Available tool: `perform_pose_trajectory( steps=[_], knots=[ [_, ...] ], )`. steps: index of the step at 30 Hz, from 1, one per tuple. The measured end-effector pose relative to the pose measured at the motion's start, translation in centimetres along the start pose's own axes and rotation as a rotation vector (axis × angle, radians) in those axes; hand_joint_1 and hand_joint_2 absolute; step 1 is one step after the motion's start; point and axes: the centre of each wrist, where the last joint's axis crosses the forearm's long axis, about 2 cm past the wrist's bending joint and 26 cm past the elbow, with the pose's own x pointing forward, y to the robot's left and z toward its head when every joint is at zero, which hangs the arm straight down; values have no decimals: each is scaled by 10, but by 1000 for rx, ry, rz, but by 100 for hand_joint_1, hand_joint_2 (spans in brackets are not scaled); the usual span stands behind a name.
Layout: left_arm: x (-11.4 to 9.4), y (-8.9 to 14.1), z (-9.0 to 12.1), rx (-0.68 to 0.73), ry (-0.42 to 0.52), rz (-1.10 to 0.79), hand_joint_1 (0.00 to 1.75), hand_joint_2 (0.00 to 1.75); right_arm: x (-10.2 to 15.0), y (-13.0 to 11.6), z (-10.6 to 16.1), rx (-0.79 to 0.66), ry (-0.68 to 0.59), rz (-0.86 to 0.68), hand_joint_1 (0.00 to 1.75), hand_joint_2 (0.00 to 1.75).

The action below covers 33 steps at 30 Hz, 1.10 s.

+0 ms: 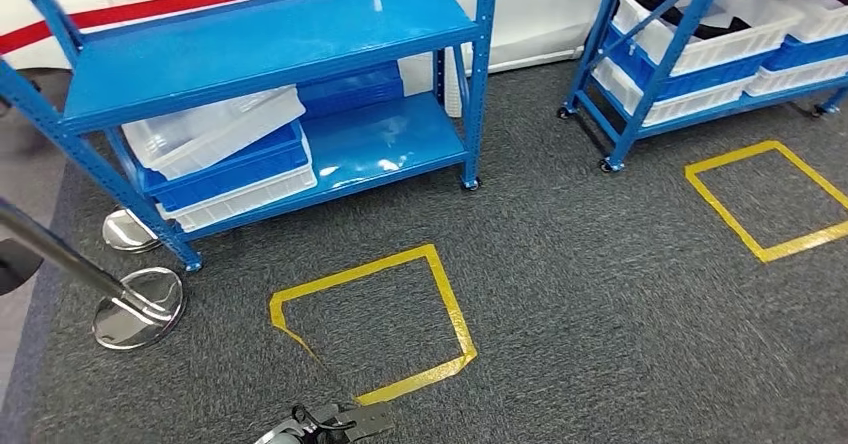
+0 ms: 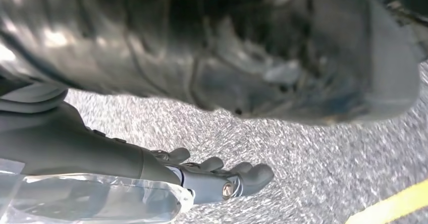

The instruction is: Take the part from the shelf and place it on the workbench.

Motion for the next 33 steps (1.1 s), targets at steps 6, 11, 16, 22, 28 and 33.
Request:
perform_pose_trajectory(
  steps=[6,11,16,22,28,33],
  knots=[
    [0,1,0,-1,1,-3,0,0,-1,-1,0,-4,5,2,0,0],
    [0,2,0,-1,0,-10,0,0,1,-3,0,-27,13,-4,0,0],
    [2,0,0,-2,-3,-13,0,0,-1,-1,0,-39,19,-23,0,0],
    [2,0,0,0,-5,-18,0,0,-3,0,0,-38,20,-26,0,0],
    [3,0,0,7,-6,-25,0,0,-3,0,0,-37,15,-27,0,0],
    [2,-1,0,4,-5,-26,0,0,-4,1,0,-35,15,-27,0,0]
  ],
)
